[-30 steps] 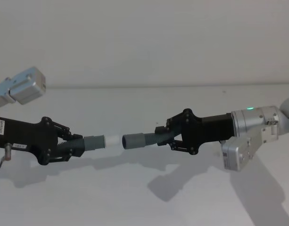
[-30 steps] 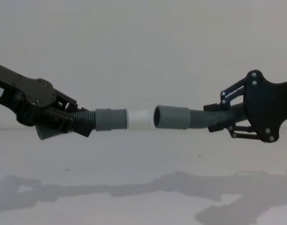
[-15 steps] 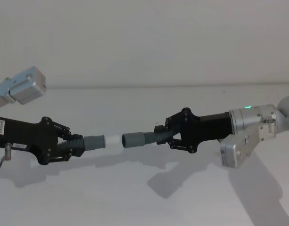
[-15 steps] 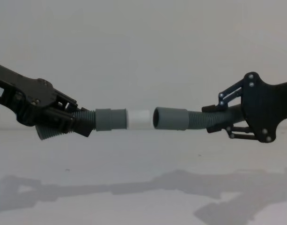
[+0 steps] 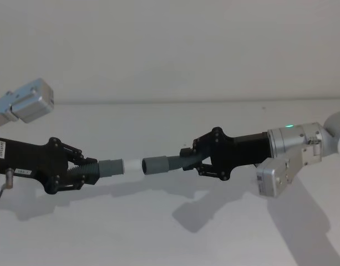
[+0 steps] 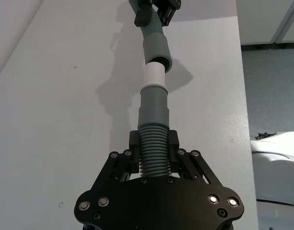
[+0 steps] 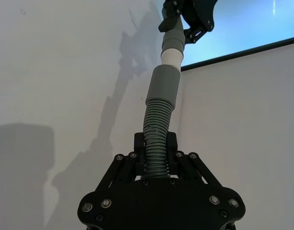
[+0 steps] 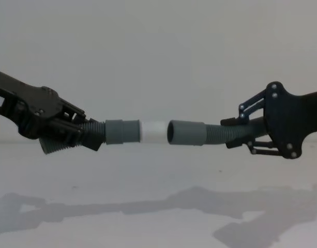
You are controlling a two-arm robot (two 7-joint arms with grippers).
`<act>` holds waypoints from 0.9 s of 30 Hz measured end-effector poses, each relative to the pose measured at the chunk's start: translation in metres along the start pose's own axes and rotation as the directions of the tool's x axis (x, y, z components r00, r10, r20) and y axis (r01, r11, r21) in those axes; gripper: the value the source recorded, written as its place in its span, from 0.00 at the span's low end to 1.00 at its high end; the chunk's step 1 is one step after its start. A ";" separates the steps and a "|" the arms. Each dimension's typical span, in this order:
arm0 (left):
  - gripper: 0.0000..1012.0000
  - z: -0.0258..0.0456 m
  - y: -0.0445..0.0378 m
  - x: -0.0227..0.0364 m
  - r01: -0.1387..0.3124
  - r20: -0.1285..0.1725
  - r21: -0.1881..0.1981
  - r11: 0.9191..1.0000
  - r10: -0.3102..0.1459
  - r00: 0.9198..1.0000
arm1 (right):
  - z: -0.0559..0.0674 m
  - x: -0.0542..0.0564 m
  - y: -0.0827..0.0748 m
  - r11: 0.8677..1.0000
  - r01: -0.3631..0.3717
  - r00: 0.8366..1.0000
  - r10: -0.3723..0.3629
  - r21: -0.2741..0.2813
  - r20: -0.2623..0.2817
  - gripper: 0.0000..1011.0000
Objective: Use both hands to pick up one end of the pipe from the table, align the ends, and insert them.
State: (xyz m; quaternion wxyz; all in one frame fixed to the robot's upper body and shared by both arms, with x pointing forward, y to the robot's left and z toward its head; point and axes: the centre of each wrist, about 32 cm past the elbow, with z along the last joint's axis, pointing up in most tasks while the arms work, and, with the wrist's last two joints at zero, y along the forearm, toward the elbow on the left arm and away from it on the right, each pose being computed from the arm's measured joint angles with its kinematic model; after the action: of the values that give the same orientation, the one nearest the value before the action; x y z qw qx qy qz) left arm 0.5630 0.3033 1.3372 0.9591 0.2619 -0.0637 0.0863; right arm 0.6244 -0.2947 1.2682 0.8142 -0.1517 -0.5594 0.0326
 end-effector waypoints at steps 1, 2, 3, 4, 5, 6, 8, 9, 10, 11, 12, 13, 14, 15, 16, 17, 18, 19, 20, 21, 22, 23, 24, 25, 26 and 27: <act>0.30 0.0000 0.0000 0.0000 0.000 0.000 0.000 1.000 0.000 1.000 | 0.000 0.000 0.000 1.000 -0.001 1.000 0.001 0.001 -0.001 0.23; 0.30 0.0000 0.0000 0.0000 0.000 0.000 0.000 1.000 0.000 1.000 | 0.000 0.000 0.001 1.000 0.000 1.000 0.000 0.001 -0.001 0.23; 0.30 0.0000 0.0000 0.0000 0.000 0.000 0.000 1.000 0.000 1.000 | 0.000 0.000 0.001 1.000 -0.001 1.000 0.001 0.001 -0.001 0.23; 0.30 0.0000 0.0000 0.0000 0.000 0.000 0.000 1.000 0.000 1.000 | -0.001 0.000 0.001 1.000 -0.001 1.000 0.001 0.002 -0.002 0.23; 0.30 0.0000 0.0000 0.0000 0.000 0.000 0.000 1.000 0.000 1.000 | -0.001 0.000 0.001 1.000 -0.001 1.000 0.001 0.003 -0.003 0.23; 0.30 0.0000 0.0000 0.0000 0.000 0.000 0.000 1.000 0.000 1.000 | -0.001 0.000 0.001 1.000 -0.001 1.000 0.001 0.003 -0.003 0.23; 0.30 0.0000 0.0000 0.0000 0.000 0.000 0.000 1.000 0.000 1.000 | -0.001 0.000 0.002 1.000 0.000 1.000 0.000 0.004 -0.004 0.23; 0.30 0.0000 0.0000 0.0000 0.000 0.000 0.000 1.000 0.000 1.000 | -0.001 0.000 0.002 1.000 0.000 1.000 0.000 0.004 -0.004 0.23; 0.30 0.0000 0.0000 0.0000 0.000 0.000 0.000 1.000 0.000 1.000 | -0.001 0.000 0.002 1.000 0.001 1.000 -0.001 0.005 -0.005 0.23; 0.30 0.0000 0.0000 0.0000 0.000 0.000 0.000 1.000 0.000 1.000 | -0.002 0.000 0.003 1.000 0.002 1.000 -0.002 0.006 -0.005 0.23; 0.30 0.0000 0.0000 0.0000 0.000 0.000 0.000 1.000 0.000 1.000 | -0.002 0.000 0.003 1.000 0.002 1.000 -0.002 0.006 -0.005 0.23; 0.30 0.0000 0.0000 0.0000 0.000 0.000 0.000 1.000 0.000 1.000 | -0.002 0.000 0.003 1.000 0.003 1.000 -0.003 0.007 -0.005 0.23; 0.30 0.0000 0.0000 0.0000 0.000 0.000 0.000 1.000 0.000 1.000 | -0.002 0.000 0.004 1.000 0.003 1.000 -0.003 0.007 -0.006 0.23; 0.30 0.0000 0.0000 0.0000 0.000 0.000 0.000 1.000 0.000 1.000 | -0.002 0.000 0.004 1.000 0.003 1.000 -0.003 0.007 -0.006 0.23; 0.30 0.0000 0.0000 0.0000 0.000 0.000 0.000 1.000 0.000 1.000 | -0.002 0.000 0.004 1.000 0.004 1.000 -0.004 0.007 -0.006 0.23; 0.30 0.0000 0.0000 0.0000 0.000 0.000 0.000 1.000 0.000 1.000 | -0.003 0.000 0.004 1.000 0.005 1.000 -0.005 0.008 -0.006 0.23; 0.30 0.0000 0.0000 0.0000 0.000 0.000 0.000 1.000 0.000 1.000 | -0.003 0.000 0.005 1.000 0.005 1.000 -0.005 0.008 -0.007 0.23; 0.30 0.0000 0.0000 0.0000 0.000 0.000 0.000 1.000 0.000 1.000 | -0.003 0.000 0.005 1.000 0.006 1.000 -0.006 0.008 -0.007 0.23; 0.30 0.0000 0.0000 0.0000 0.000 0.000 0.000 1.000 0.000 1.000 | -0.003 0.000 0.005 1.000 0.008 1.000 -0.008 0.008 -0.007 0.23; 0.30 0.0000 0.0000 0.0000 0.000 0.000 0.000 1.000 0.000 1.000 | -0.003 0.000 0.005 1.000 0.009 1.000 -0.008 0.008 -0.008 0.23; 0.30 0.0000 0.0000 0.0000 0.000 0.000 0.000 1.000 0.000 1.000 | -0.003 0.001 0.005 1.000 0.009 1.000 -0.008 0.009 -0.008 0.23; 0.30 0.0000 0.0000 0.0000 0.000 0.000 0.000 1.000 0.000 1.000 | -0.003 0.001 0.005 1.000 0.009 1.000 -0.008 0.009 -0.008 0.23; 0.30 0.0000 0.0000 0.0000 0.000 0.000 0.000 1.000 0.000 1.000 | -0.003 0.001 0.006 1.000 0.008 1.000 -0.008 0.009 -0.008 0.23; 0.30 0.0000 0.0000 0.0000 0.000 0.000 0.000 1.000 0.000 1.000 | -0.003 0.001 0.006 1.000 0.009 1.000 -0.009 0.010 -0.008 0.23; 0.30 0.0000 0.0000 0.0000 0.000 0.000 0.000 1.000 0.000 1.000 | -0.003 0.001 0.006 1.000 0.009 1.000 -0.009 0.010 -0.008 0.23; 0.30 -0.0001 0.0001 0.0000 0.000 0.000 0.000 1.000 0.000 1.000 | -0.003 0.001 0.006 1.000 0.010 1.000 -0.010 0.010 -0.008 0.23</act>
State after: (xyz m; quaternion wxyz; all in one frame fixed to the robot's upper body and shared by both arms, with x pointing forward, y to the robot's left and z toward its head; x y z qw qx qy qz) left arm 0.5630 0.3034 1.3372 0.9591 0.2619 -0.0636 0.0864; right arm 0.6285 -0.2893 1.2658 0.8175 -0.1448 -0.5566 0.0309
